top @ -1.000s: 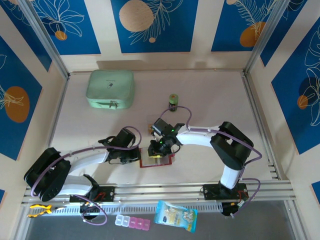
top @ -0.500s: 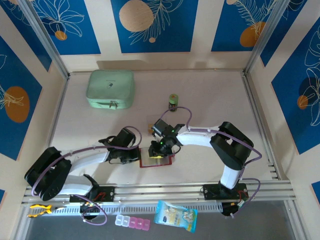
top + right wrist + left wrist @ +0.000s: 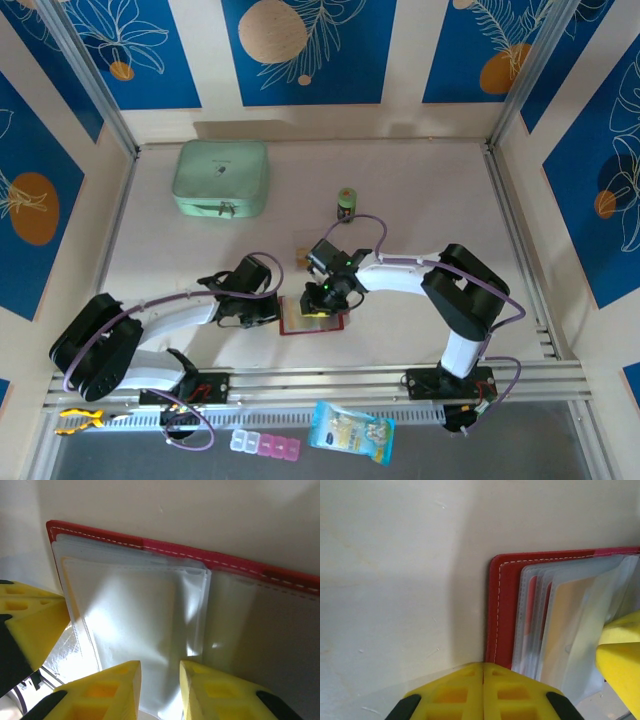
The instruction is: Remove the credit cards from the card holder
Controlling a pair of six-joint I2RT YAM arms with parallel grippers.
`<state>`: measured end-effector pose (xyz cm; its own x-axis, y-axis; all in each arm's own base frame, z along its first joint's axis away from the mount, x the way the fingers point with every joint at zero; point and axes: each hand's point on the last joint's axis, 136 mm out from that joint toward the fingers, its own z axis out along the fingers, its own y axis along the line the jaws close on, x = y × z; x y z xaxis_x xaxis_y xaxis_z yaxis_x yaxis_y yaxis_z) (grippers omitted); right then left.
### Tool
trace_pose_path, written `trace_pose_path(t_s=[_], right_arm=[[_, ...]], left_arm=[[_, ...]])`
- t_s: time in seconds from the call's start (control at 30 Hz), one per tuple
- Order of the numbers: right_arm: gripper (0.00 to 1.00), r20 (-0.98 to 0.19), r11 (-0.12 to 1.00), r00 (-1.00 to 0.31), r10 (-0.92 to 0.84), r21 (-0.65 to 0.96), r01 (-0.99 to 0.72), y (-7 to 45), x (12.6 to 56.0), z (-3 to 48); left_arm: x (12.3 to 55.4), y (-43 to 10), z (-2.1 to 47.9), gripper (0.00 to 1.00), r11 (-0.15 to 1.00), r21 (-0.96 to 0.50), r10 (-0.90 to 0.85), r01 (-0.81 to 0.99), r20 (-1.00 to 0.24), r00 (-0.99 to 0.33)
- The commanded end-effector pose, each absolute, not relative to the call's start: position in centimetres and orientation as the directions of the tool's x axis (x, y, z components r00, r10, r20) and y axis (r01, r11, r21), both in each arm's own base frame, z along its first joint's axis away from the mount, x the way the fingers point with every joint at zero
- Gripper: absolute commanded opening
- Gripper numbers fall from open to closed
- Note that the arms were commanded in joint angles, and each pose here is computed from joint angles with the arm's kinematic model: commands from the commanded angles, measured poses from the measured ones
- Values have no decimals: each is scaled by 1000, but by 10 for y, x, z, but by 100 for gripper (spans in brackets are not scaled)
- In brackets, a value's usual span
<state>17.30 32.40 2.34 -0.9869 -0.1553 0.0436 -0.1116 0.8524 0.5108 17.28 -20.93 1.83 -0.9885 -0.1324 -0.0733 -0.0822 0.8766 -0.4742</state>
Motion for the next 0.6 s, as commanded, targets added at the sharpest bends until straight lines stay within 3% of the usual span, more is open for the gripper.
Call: trace_pose_path(t_s=[0.0, 0.33, 0.57], right_arm=[[28, 68, 872, -988, -142, 480, -92, 311, 167, 17], [28, 73, 850, -989, -129, 522, -73, 310, 166, 15], [27, 76, 840, -989, -124, 539, -64, 308, 165, 13]], left_arm=[[176, -211, 26, 7, 887, -459, -109, -54, -94, -990], [189, -221, 60, 13, 856, -517, -119, -18, -163, -979], [191, -237, 67, 25, 809, -587, -129, -11, -159, -979]])
